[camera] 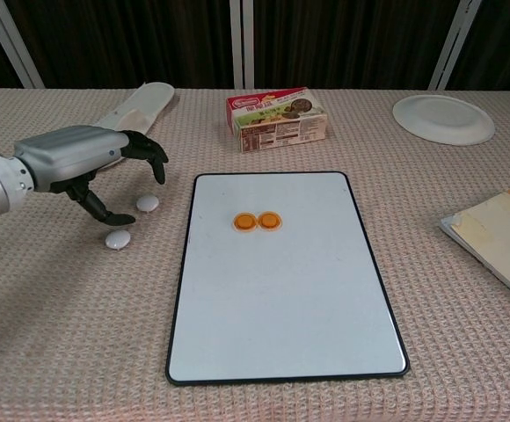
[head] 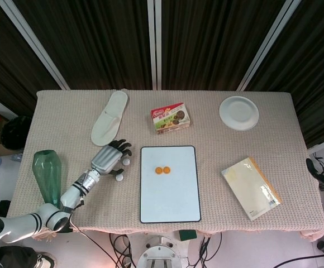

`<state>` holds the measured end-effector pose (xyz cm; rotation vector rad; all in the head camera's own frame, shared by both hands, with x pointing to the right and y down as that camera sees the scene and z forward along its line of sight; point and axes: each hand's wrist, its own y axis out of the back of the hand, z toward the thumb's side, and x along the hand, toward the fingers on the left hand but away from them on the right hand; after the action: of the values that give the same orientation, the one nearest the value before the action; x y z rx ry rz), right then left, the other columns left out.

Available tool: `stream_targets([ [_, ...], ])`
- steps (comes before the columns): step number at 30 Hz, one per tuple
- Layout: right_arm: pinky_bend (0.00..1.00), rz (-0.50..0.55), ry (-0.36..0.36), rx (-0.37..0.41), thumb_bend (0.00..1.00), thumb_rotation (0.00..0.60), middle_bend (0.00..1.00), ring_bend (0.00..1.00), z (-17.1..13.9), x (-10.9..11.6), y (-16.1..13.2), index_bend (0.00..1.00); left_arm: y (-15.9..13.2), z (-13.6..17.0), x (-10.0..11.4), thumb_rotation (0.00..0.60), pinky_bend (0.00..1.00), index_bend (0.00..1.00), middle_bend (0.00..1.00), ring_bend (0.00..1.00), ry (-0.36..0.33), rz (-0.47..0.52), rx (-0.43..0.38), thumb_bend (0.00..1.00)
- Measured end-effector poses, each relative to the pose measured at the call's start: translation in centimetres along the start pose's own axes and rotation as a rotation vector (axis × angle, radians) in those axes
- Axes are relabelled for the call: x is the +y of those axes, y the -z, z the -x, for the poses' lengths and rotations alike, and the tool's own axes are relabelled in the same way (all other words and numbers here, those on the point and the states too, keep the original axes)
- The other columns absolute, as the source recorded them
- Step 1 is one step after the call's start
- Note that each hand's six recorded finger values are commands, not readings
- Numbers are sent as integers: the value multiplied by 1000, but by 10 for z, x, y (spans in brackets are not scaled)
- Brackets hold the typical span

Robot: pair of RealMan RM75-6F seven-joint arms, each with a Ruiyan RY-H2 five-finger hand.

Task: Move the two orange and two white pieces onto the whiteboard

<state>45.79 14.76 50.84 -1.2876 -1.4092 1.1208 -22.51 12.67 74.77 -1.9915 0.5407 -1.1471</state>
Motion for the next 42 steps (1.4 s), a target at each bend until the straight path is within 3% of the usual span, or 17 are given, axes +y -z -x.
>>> stream_targets([
  [15, 0, -1, -13, -5, 212, 600, 0, 0, -1, -2, 1, 0, 8, -5, -7, 600, 154, 346, 135, 59, 33, 5, 23, 188],
  [31, 0, -7, -22, -11, 214, 600, 0, 0, 1, -5, 4, 0, 6, -11, -10, 600, 155, 390, 134, 59, 52, 25, 18, 307],
  [42, 0, -9, -28, -17, 214, 600, 0, 0, 2, -7, 6, 0, 4, -13, -11, 600, 155, 460, 135, 59, 45, 31, 11, 307],
])
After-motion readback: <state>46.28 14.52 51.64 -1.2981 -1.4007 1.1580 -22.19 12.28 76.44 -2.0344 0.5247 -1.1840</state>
